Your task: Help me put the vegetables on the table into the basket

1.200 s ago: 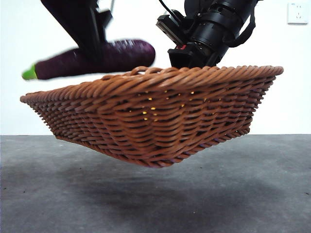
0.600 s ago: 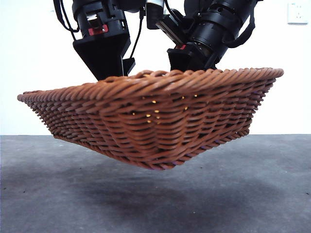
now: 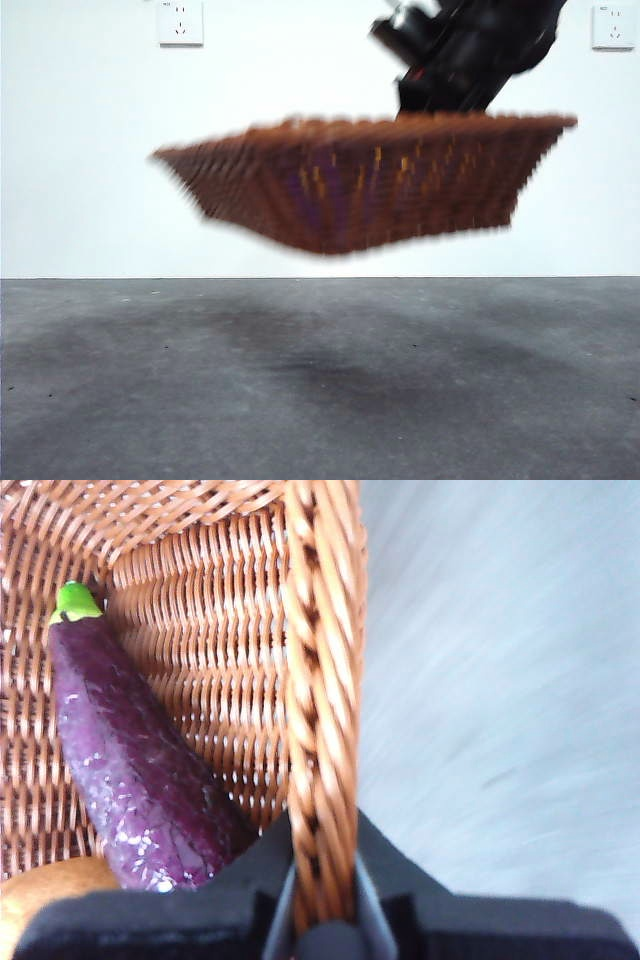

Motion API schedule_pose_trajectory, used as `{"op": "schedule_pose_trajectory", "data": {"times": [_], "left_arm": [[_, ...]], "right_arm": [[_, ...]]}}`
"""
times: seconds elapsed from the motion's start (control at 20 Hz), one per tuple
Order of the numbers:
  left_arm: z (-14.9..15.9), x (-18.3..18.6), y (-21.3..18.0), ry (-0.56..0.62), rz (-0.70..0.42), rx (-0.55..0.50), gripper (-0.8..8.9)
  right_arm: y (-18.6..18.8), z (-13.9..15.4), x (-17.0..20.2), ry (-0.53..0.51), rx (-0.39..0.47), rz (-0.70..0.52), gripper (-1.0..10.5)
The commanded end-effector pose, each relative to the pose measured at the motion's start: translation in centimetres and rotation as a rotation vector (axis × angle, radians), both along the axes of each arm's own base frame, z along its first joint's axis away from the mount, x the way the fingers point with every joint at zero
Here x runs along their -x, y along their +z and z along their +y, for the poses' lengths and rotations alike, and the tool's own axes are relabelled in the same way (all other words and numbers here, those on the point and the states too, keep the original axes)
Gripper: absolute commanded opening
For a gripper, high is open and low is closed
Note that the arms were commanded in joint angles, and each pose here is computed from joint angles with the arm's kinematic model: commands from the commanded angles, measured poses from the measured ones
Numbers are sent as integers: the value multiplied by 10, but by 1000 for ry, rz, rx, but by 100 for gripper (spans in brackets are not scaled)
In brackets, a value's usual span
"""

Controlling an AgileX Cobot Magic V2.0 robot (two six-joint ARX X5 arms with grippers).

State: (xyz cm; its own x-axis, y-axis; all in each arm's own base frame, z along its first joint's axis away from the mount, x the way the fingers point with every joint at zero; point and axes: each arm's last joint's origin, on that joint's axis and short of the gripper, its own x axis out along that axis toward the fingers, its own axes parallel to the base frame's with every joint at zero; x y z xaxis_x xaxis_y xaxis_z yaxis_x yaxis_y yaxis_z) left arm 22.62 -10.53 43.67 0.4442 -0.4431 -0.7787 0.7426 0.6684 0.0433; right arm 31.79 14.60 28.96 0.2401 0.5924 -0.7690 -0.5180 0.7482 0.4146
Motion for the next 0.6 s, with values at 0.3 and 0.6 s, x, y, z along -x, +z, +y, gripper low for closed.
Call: {"op": "schedule_pose_trajectory", "data": {"times": [0.3, 0.6], "left_arm": [[61, 61, 42, 221, -150, 166, -8], [75, 126, 62, 231, -300, 235, -8]], "right_arm": [[52, -85, -1, -278, -76, -110, -12], [26, -125, -24, -363, -32, -64, -12]]}}
